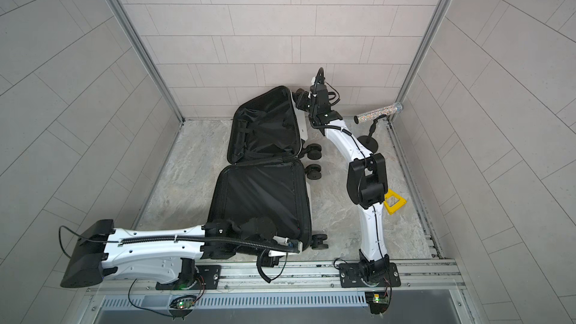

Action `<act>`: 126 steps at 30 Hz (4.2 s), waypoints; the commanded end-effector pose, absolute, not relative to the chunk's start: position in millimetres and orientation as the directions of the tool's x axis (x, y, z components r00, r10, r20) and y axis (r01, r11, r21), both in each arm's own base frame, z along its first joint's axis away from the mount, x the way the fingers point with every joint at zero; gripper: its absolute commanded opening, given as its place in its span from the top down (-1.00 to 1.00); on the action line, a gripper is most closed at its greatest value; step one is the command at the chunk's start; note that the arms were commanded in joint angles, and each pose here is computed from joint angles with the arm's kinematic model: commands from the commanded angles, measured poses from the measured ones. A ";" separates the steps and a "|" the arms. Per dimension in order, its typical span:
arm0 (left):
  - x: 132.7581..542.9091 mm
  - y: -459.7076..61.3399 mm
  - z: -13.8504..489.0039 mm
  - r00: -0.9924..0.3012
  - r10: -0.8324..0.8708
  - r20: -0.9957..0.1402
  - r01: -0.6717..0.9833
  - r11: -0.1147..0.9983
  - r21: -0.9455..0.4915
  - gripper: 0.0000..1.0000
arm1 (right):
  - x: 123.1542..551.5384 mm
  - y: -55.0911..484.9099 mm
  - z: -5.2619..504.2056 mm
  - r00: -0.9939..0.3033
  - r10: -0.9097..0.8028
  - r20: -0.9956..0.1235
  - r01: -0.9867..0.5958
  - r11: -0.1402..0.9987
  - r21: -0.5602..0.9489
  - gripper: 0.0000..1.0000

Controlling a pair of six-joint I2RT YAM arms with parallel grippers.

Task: Open the suitcase zippers
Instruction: Open the suitcase at the center of the board.

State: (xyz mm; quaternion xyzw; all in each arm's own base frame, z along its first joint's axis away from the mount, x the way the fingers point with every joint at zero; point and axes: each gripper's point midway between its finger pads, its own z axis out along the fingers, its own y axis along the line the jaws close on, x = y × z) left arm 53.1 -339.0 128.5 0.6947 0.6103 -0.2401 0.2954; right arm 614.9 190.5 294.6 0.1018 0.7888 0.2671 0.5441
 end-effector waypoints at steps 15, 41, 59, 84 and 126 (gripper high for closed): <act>95.6 -337.5 91.2 0.040 0.798 -0.601 0.974 0.104 0.202 0.99 | 595.2 157.8 261.7 -0.407 0.192 -0.893 -0.031 0.974 0.224 1.00; 89.8 -345.0 68.2 0.097 0.829 -0.552 0.981 0.016 0.195 0.99 | 603.8 122.4 211.9 -0.490 0.188 -0.851 0.183 0.977 0.110 0.77; 86.8 -345.1 66.8 0.110 0.830 -0.546 0.982 -0.005 0.190 0.98 | 589.4 97.9 177.0 -0.544 0.205 -0.814 0.301 0.953 0.039 0.35; 80.9 -348.4 67.6 0.151 0.825 -0.545 0.982 -0.061 0.181 0.96 | 574.6 73.1 152.5 -0.582 0.228 -0.780 0.347 0.938 0.014 0.02; 112.5 -352.3 111.5 0.036 0.788 -0.614 0.959 0.146 0.244 -0.28 | 515.9 56.8 195.6 -0.626 0.132 -0.768 0.217 0.976 -0.009 -0.14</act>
